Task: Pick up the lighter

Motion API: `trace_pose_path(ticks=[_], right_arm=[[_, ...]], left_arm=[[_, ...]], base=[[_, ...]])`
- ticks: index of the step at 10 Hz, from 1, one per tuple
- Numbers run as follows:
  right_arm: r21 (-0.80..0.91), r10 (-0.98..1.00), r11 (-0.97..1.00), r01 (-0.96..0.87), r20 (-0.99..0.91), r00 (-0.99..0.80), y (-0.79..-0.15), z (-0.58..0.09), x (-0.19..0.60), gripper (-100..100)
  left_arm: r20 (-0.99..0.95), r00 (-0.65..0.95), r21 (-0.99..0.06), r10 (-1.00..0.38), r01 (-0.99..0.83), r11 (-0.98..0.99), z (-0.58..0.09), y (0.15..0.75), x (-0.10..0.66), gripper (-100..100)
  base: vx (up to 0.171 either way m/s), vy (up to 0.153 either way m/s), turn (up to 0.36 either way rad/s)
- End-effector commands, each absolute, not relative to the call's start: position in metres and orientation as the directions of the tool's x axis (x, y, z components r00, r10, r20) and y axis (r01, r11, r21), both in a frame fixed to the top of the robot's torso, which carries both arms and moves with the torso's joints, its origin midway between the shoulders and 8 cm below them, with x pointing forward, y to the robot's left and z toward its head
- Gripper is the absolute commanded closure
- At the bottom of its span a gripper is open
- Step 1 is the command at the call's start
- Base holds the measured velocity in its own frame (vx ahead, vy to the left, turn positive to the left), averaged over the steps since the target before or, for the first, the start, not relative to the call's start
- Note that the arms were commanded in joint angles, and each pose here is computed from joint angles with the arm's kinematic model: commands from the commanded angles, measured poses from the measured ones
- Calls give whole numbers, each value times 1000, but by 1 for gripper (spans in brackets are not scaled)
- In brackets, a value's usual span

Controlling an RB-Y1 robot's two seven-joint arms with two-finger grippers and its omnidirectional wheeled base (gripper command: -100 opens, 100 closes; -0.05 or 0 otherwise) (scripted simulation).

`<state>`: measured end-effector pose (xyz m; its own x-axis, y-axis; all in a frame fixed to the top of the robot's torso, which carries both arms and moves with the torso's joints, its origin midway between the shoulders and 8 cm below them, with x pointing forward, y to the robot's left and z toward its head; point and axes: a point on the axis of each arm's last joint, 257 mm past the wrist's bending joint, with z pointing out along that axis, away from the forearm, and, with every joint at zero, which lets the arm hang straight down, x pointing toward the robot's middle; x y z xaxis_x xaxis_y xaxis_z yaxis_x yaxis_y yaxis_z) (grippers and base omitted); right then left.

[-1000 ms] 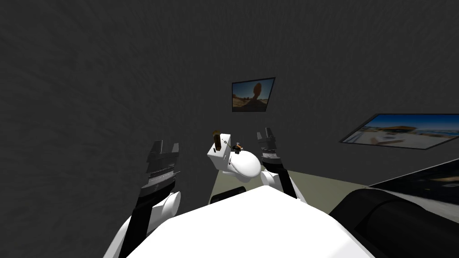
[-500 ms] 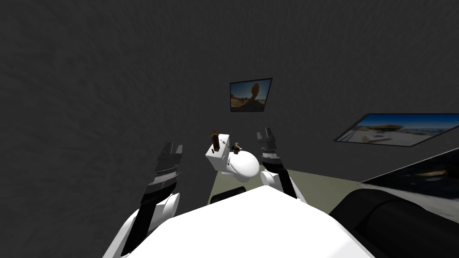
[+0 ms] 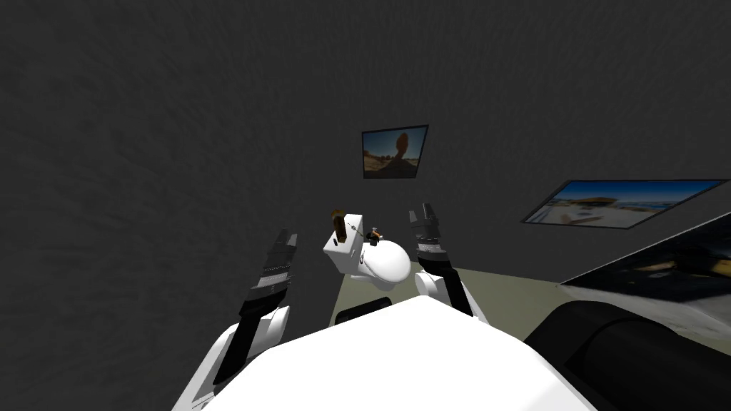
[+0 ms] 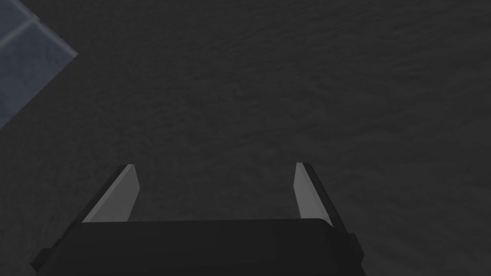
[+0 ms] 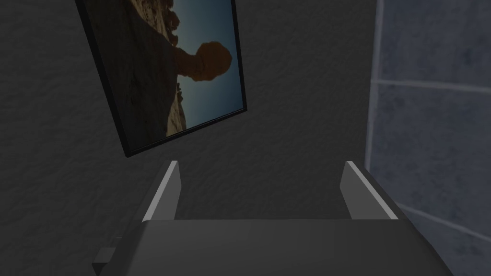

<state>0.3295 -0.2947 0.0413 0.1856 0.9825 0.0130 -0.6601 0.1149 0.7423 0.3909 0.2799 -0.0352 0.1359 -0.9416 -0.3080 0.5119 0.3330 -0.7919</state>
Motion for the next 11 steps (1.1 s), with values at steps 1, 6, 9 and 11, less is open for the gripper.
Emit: trace_pose_path(ticks=[1, 6, 9, 11], right_arm=[[742, 983, 115, -660, 13, 186, -295, 41, 330, 0], [742, 983, 115, -660, 13, 186, -295, 41, 330, 0], [742, 983, 115, -660, 13, 186, -295, 41, 330, 0], [742, 983, 115, -660, 13, 186, -295, 41, 330, 0]], left_arm=[[-345, 139, -794, -928, 483, 368, -51, 281, 397, -100], [-480, 130, -785, -868, 378, 491, -107, 281, 417, -100], [-558, 110, -762, -822, 325, 561, -137, 283, 426, -100], [-580, 103, -753, -808, 311, 580, -145, 284, 428, -100]], base=[[14, -25, -57], [16, -31, -69], [13, -27, -63], [11, -18, -29]])
